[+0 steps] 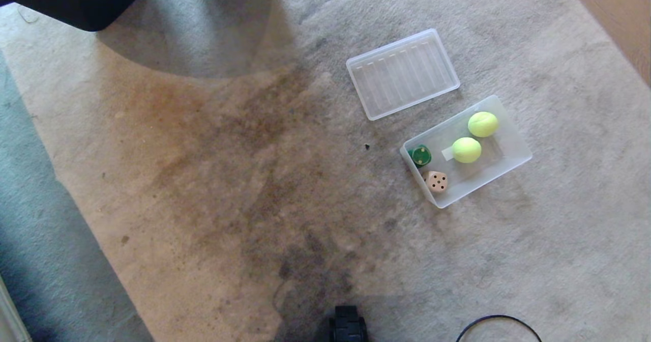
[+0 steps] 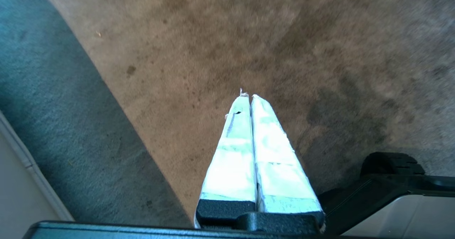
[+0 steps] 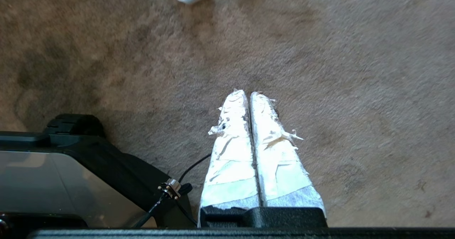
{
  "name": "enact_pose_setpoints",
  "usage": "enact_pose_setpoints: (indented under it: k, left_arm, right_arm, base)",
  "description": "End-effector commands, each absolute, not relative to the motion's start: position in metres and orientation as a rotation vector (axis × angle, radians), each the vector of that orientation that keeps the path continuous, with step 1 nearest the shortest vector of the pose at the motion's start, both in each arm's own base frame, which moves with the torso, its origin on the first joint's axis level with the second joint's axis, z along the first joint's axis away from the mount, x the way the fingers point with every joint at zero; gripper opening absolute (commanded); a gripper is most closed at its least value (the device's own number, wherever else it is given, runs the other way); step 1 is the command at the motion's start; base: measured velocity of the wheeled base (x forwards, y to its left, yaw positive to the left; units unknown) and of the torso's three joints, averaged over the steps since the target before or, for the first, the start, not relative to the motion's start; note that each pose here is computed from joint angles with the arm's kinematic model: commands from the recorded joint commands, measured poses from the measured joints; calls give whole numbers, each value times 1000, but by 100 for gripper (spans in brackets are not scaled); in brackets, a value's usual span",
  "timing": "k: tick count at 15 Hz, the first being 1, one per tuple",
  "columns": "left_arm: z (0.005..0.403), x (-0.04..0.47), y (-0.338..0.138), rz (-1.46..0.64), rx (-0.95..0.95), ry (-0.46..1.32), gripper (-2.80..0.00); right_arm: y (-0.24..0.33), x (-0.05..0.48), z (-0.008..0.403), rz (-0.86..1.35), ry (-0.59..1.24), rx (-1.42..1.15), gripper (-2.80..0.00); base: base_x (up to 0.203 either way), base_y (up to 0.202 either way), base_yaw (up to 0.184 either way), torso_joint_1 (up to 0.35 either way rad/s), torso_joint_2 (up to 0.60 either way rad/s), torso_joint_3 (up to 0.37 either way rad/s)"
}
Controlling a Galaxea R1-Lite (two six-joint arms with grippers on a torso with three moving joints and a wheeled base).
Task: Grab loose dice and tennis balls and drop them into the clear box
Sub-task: Pick up toys out of the box
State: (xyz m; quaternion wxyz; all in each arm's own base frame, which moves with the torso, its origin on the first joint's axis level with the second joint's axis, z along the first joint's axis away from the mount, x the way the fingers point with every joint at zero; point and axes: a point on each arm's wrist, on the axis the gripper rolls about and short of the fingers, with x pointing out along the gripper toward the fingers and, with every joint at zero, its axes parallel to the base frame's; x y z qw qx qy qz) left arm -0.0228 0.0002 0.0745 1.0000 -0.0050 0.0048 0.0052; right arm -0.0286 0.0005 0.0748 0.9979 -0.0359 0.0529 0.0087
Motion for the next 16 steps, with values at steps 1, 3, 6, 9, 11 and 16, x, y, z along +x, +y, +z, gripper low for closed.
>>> enact_pose_setpoints:
  k: [1,3,6,9,11,16]
  left_arm:
    - [74,-23,0,11,-11,11,-280]
    - [75,-23,0,11,-11,9,-280]
    - [75,-23,0,11,-11,9,-280]
    - [75,-23,0,11,-11,9,-280]
    - [75,-23,0,11,-11,9,-280]
    - [75,-23,0,11,-11,9,-280]
  right_arm:
    - [1,-28,75,16,108,-72,-280]
    - [0,-29,75,18,107,-72,-280]
    - [0,-29,75,18,107,-72,-280]
    - [1,-29,75,17,107,-71,-280]
    - [1,-29,75,16,107,-71,-280]
    - [1,-28,75,16,108,-71,-280]
  base:
    - [0,0,0,-2,4,201]
    - [0,0,0,3,9,205]
    - [0,0,0,6,3,204]
    - [0,0,0,2,3,202]
    - [0,0,0,5,2,209]
    - [0,0,0,1,6,206]
